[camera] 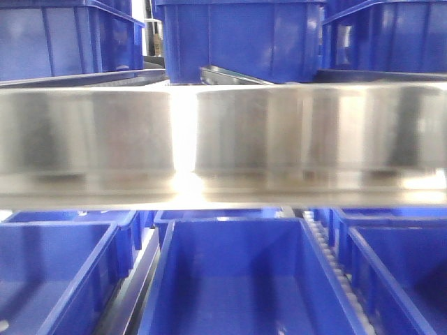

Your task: Move two blue bins to right shelf middle

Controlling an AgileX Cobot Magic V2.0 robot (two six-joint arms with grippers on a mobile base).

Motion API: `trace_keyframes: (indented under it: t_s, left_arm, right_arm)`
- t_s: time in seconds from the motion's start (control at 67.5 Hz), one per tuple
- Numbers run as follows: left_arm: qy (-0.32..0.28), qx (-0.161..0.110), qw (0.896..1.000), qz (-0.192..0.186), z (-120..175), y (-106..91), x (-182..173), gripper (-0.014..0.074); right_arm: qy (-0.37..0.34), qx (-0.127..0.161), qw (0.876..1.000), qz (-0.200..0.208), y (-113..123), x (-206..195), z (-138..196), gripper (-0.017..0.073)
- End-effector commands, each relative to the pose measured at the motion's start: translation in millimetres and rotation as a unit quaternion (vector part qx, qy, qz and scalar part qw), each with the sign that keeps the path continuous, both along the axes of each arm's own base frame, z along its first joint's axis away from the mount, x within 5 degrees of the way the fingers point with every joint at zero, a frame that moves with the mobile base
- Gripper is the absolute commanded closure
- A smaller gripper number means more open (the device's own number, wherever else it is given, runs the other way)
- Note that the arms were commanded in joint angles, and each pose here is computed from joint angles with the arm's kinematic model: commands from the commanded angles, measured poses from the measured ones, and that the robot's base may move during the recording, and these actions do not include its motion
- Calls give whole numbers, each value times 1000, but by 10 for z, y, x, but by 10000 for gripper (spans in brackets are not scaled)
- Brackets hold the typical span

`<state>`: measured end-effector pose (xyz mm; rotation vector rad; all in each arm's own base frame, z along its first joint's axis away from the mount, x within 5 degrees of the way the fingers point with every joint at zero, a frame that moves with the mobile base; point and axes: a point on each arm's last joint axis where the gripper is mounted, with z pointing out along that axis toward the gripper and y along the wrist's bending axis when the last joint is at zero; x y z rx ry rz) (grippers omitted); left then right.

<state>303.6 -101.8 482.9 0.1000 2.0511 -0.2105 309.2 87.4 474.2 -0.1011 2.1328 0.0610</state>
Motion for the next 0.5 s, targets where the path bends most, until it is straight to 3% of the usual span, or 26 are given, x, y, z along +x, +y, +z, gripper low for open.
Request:
trace_keyframes:
  t_s: [0.0,0.489]
  left_arm:
    - [-35,-43,998,-27,149,-92,-81,704]
    - [-34,-43,998,-27,141,-96,-72,704]
  right_arm:
    - [-26,10,1000,-4,3,15,58,712]
    - [-28,10,1000,-3,4,17,62,712]
